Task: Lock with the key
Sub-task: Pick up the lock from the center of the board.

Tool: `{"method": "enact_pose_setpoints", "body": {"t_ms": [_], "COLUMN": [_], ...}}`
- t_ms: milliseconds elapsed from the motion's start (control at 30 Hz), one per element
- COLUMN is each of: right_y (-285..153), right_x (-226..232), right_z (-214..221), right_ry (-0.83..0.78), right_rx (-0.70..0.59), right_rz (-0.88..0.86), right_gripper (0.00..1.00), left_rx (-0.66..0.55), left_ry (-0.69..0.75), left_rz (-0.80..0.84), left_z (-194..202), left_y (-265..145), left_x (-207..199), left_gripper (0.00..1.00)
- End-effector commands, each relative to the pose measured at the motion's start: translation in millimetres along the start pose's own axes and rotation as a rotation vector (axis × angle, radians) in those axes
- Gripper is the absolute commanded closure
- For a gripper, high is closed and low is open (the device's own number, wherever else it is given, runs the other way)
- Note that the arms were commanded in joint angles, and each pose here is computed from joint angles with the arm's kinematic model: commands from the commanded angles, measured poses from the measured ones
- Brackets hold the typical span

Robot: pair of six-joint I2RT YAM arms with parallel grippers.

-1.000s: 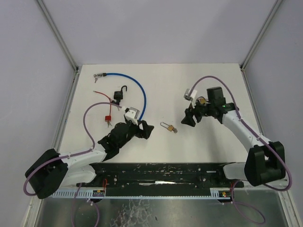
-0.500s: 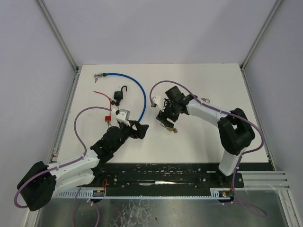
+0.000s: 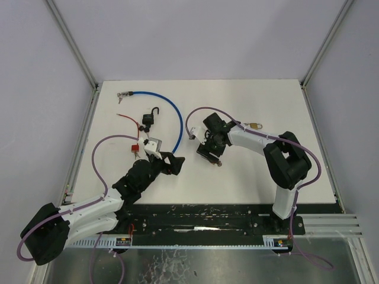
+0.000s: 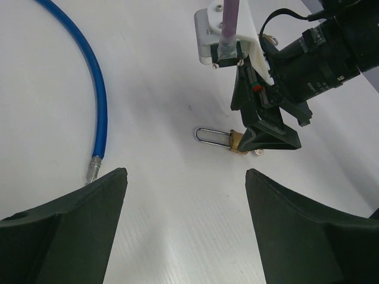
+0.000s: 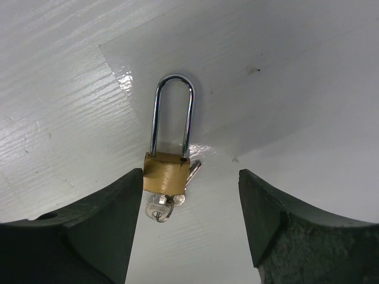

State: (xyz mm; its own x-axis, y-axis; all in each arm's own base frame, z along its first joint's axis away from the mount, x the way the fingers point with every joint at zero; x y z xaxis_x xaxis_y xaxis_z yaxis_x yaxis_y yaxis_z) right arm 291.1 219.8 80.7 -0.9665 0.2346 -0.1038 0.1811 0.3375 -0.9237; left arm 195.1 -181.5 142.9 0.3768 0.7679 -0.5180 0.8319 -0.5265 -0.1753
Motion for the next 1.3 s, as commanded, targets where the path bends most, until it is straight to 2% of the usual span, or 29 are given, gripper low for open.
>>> {"method": "enact_pose_setpoints", "body": {"t_ms": [0, 300, 433, 733, 833, 933, 1100, 1267], "right_y": [0.2, 13.4, 14.7, 4.9, -13.4, -38.4, -79.0, -116.3], "right_x": [11.8, 17.6, 18.1, 17.9, 16.8, 15.6, 13.7, 23.1], "right_z": [-0.6, 7.5, 12.0, 10.5, 6.0, 7.6, 14.3, 15.4], "right_ry": [0.011, 0.028, 0.027, 0.010, -0.001, -0.007, -0.002, -0.077], "right_rx": [-0.001, 0.041, 0.058, 0.047, -0.030, -0.130, -0.300, -0.418], "right_rz": [-0.053, -0.089, -0.080, -0.088, -0.134, -0.198, -0.254, -0.273], "right_gripper": [0.29, 0.34, 0.40, 0.81, 0.90, 0.95, 1.00, 1.00], "left_rx": [-0.034, -0.036, -0.035, -0.030, -0.017, -0.060, -0.124, -0.188], "left_ry": [-0.010, -0.011, -0.013, -0.004, 0.018, 0.051, 0.142, 0.322], "left_rz": [-0.012, -0.007, 0.001, 0.028, 0.124, 0.306, 0.526, 0.674], "left_z": [-5.6, -5.7, -5.5, -4.1, -2.9, -7.1, -10.0, -10.9], "left_y": [-0.3, -1.7, -2.1, -2.4, -4.5, -9.6, -15.7, -10.9], "left_x": [1.3, 1.0, 0.0, -2.0, -12.2, -30.9, -52.6, -72.2], "left_gripper": [0.21, 0.21, 0.21, 0.22, 0.22, 0.23, 0.23, 0.23]}}
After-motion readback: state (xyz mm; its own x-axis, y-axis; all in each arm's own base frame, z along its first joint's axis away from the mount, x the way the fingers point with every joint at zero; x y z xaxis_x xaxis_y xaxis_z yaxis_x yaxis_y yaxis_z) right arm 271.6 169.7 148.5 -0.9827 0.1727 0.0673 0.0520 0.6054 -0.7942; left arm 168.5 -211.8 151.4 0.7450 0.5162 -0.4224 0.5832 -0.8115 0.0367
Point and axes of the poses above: each gripper's point midway between its finger pads, its own y axis out along the fingers, its own x axis along the line the jaws close on, z = x × y, the point moved 6 cm from there along -y, back along the fingers, and after that the axes turned 10 degrees about -y, right-handed, at the moved point
